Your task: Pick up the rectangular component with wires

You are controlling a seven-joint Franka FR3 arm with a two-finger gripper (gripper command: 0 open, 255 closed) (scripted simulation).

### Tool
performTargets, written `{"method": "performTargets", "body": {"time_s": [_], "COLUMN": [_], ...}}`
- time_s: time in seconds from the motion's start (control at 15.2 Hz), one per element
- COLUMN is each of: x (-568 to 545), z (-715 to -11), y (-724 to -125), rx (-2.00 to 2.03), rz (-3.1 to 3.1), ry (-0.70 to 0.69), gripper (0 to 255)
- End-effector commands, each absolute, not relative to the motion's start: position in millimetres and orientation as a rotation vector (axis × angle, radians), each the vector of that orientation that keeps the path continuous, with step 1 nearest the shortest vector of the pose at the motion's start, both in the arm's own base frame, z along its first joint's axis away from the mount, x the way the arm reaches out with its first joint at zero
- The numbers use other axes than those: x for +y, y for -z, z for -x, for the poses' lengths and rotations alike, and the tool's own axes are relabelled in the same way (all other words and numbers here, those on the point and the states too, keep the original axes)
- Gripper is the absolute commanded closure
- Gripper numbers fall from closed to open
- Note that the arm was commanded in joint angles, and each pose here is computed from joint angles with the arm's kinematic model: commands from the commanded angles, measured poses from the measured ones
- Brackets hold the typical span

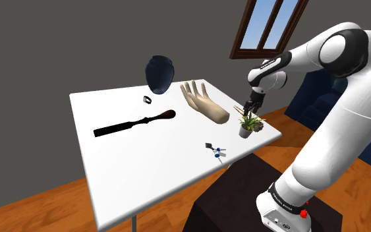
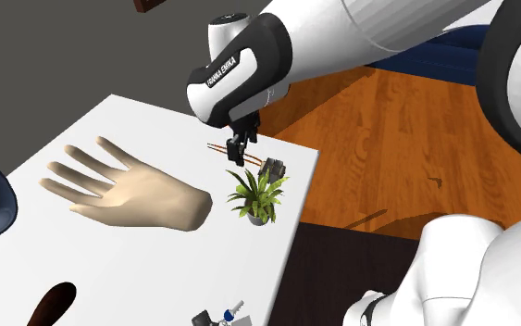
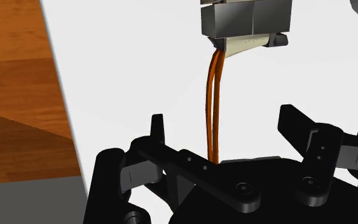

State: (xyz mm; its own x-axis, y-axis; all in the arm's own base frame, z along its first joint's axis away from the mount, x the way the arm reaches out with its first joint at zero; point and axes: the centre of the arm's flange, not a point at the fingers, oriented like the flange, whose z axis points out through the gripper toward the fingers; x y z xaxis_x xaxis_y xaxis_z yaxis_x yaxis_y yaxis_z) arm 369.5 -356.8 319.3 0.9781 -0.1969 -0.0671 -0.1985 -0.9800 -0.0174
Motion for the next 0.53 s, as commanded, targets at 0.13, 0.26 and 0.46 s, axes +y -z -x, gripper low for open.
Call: {"method": "performTargets", "body": {"time_s": [0.13,0.26,0.46], "x": [-359,-359,-359], "z": [-370,-370,-369], "y": [-295,-295,-296], "rx": [0.310,0.310,0.310], "rz": [3.101,3.101,3.101], "ry": [-0.100,-0.100,-0.100], "gripper": [0,0,255]}}
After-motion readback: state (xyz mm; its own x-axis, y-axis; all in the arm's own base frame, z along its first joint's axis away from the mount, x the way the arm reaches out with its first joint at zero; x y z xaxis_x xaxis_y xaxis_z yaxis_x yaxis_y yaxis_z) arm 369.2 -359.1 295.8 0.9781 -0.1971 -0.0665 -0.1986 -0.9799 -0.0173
